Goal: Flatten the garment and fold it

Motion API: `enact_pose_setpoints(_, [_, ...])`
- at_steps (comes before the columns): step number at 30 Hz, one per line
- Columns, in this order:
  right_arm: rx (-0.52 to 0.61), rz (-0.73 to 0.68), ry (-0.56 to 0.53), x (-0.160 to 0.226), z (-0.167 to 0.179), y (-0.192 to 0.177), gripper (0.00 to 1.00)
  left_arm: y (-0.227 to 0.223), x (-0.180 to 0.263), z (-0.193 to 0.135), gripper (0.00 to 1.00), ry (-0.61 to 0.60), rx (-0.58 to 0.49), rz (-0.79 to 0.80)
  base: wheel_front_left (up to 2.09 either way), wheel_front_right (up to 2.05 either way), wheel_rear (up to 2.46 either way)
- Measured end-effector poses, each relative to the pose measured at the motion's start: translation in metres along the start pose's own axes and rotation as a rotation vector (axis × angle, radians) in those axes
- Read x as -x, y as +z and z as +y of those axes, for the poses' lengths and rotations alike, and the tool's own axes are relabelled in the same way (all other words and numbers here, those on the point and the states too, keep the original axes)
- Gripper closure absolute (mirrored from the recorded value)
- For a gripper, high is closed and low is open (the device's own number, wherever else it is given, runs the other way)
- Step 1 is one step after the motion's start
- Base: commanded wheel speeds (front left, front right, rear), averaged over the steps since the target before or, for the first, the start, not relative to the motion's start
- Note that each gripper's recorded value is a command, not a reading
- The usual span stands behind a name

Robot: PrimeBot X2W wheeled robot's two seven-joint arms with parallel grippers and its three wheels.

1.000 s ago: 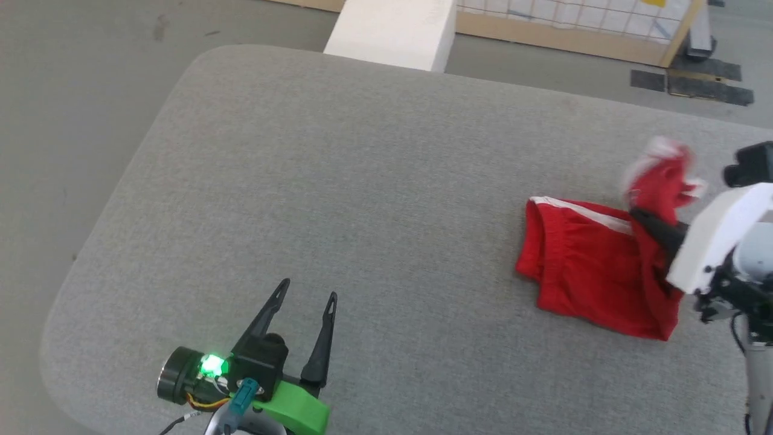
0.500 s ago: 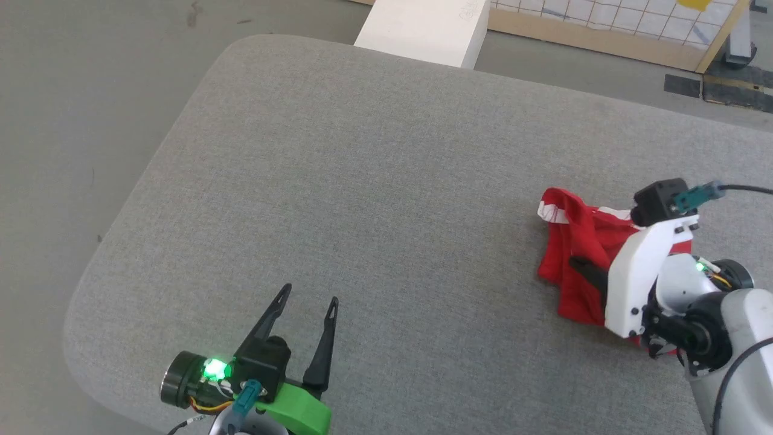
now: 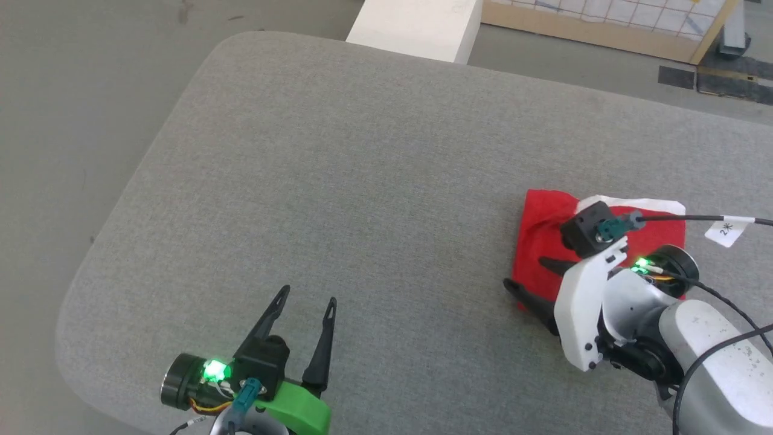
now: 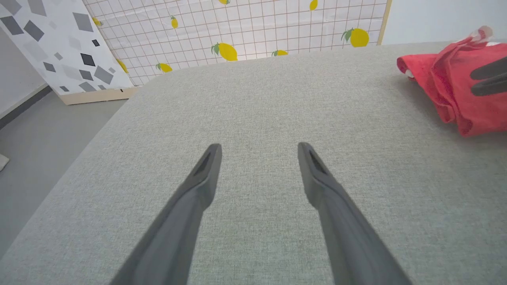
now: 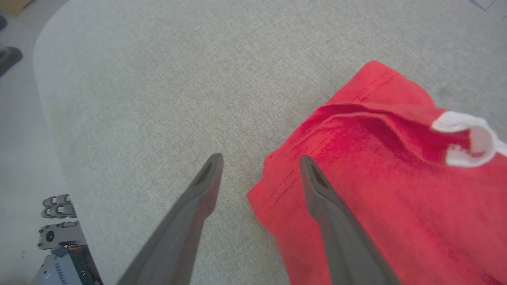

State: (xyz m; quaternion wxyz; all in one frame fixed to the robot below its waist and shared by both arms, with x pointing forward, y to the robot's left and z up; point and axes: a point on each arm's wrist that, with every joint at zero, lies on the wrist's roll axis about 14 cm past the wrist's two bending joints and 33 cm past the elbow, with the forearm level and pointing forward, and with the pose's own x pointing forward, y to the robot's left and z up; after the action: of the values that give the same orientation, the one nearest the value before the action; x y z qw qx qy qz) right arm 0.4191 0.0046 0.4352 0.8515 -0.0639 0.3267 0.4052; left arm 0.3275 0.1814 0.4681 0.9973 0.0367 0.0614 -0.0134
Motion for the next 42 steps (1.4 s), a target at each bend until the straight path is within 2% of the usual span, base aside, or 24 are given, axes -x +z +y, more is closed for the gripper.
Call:
enact_pose_setpoints(4, [0.04, -0.064, -0.031, 0.009, -0.013, 0.014, 0.0, 0.003, -0.003, -0.001, 0.0, -0.003, 0.006, -0.009, 0.0, 0.0, 0.0])
enact_pose_setpoints(9, [0.081, -0.221, -0.139, 0.037, -0.049, 0.052, 0.0, 0.017, -0.01, -0.001, 0.0, -0.007, 0.021, -0.054, 0.0, 0.0, 0.0])
enact_pose_setpoints(13, [0.118, -0.393, -0.28, 0.08, -0.09, 0.084, 0.0, 0.033, -0.018, 0.003, 0.0, 0.005, 0.048, -0.098, 0.0, 0.0, 0.0])
enact_pose_setpoints(18, [0.109, -0.579, -0.468, 0.143, -0.135, 0.097, 0.0, 0.049, -0.026, 0.002, 0.0, 0.0, 0.07, -0.146, 0.0, 0.0, 0.0])
enact_pose_setpoints(24, [0.032, -0.73, -0.646, 0.207, -0.156, 0.06, 0.0, 0.061, -0.032, -0.005, 0.0, -0.032, 0.093, -0.171, 0.0, 0.0, 0.0])
enact_pose_setpoints(30, [-0.051, -0.823, -0.791, 0.244, -0.147, 0.016, 0.0, 0.061, -0.036, -0.014, 0.0, -0.069, 0.1, -0.167, 0.0, 0.0, 0.0])
enact_pose_setpoints(34, [-0.116, -0.831, -0.837, 0.247, -0.128, -0.012, 0.0, 0.06, -0.038, -0.018, 0.0, -0.089, 0.101, -0.162, 0.0, 0.0, 0.0])
enact_pose_setpoints(42, [-0.163, -0.771, -0.816, 0.231, -0.105, -0.04, 0.0, 0.049, -0.037, -0.022, 0.0, -0.108, 0.088, -0.129, 0.0, 0.0, 0.0])
